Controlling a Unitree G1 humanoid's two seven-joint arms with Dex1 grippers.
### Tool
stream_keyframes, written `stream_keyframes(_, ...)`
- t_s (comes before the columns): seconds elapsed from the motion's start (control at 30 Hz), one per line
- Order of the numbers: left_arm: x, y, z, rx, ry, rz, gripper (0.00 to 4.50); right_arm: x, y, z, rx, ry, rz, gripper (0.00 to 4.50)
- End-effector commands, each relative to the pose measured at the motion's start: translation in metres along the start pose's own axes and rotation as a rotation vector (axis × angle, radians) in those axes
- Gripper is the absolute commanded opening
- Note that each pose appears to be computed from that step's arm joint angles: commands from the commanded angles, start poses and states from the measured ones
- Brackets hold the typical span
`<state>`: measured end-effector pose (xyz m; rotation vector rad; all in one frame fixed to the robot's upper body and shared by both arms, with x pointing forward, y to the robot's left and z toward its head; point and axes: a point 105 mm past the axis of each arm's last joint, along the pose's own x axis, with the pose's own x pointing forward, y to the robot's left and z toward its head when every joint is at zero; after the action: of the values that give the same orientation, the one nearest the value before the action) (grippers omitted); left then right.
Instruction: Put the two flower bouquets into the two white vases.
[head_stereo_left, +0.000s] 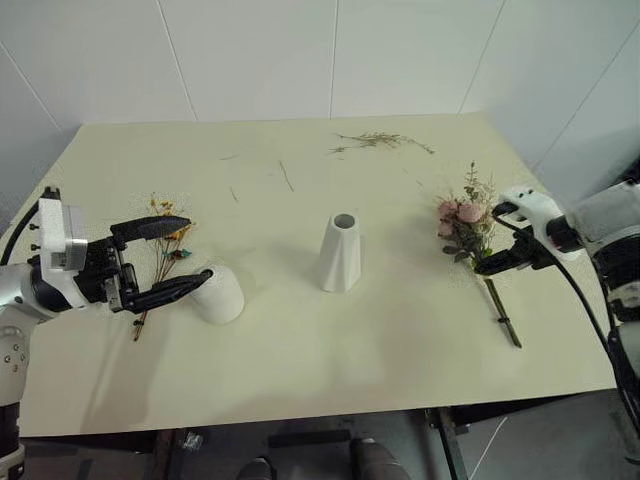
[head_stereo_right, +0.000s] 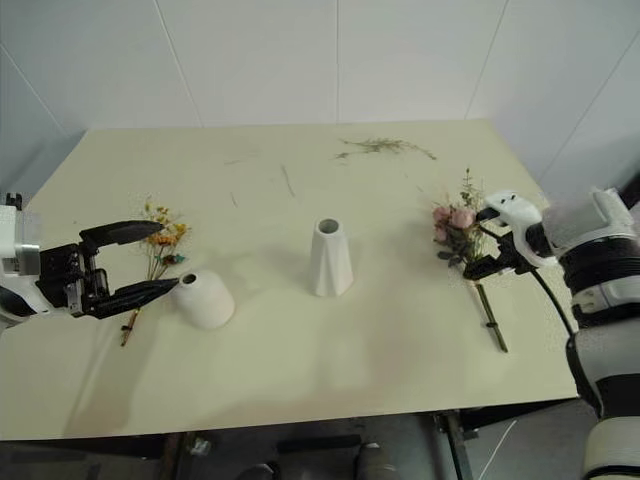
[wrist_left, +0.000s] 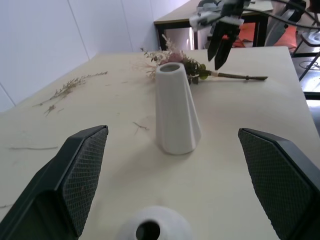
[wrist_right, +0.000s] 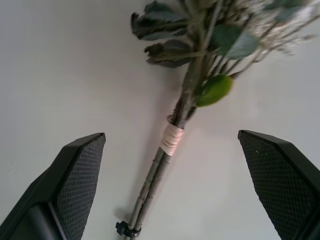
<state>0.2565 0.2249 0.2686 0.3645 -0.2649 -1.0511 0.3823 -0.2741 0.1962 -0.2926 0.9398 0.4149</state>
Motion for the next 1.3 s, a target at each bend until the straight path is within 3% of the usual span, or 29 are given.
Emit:
stream_keyframes(0.03, -0.005, 0.003, 0.024, 0.066, -0.022, 0.019, 4.46, 0.005, 0.002, 0.006, 0.063, -0.007, 0.017, 4.5)
stream_keyframes(0.2, -0.005, 0.004, 0.043, 0.09, -0.087, 0.038, 4.46, 0.024, -0.004, -0.006, 0.093, 0.048, -0.025, 4.5)
stream_keyframes(0.33, -0.007, 0.0, 0.05, 0.009, -0.138, 0.033, 4.46, 0.035, -0.003, -0.015, 0.094, 0.078, -0.021, 4.5)
stream_keyframes(0.47, -0.013, -0.007, 0.04, -0.033, -0.104, 0.018, 4.5, 0.042, 0.004, -0.017, 0.106, 0.092, 0.02, 3.57)
stream_keyframes(0.8, -0.014, 0.0, 0.025, -0.009, -0.041, -0.016, 4.5, 0.046, 0.009, -0.017, 0.129, 0.084, 0.045, 0.25)
stream_keyframes(0.83, -0.014, 0.0, 0.023, 0.002, -0.026, -0.022, 4.5, 0.046, 0.009, -0.015, 0.136, 0.073, 0.049, 0.06)
stream_keyframes(0.93, -0.015, 0.002, 0.023, -0.007, -0.044, -0.017, 4.5, 0.046, 0.011, -0.012, 0.148, 0.051, 0.059, 0.06)
stream_keyframes(0.97, -0.016, 0.003, 0.023, -0.008, -0.049, -0.013, 4.5, 0.045, 0.013, -0.007, 0.148, 0.018, 0.073, 0.06)
stream_keyframes(1.13, -0.014, -0.001, 0.019, -0.026, -0.056, -0.04, 4.5, 0.02, 0.026, 0.055, 0.064, -0.445, 0.242, 0.06)
stream_keyframes(1.2, -0.015, 0.001, 0.02, -0.024, -0.071, -0.024, 4.5, -0.008, 0.038, 0.089, -0.031, -0.765, 0.311, 0.06)
stream_keyframes(1.27, -0.016, 0.003, 0.022, -0.023, -0.086, -0.008, 4.5, -0.033, 0.047, 0.106, -0.079, -0.988, 0.356, 0.06)
stream_keyframes(1.3, -0.017, 0.006, 0.022, -0.028, -0.092, 0.012, 4.5, -0.054, 0.051, 0.121, -0.113, -1.173, 0.309, 0.06)
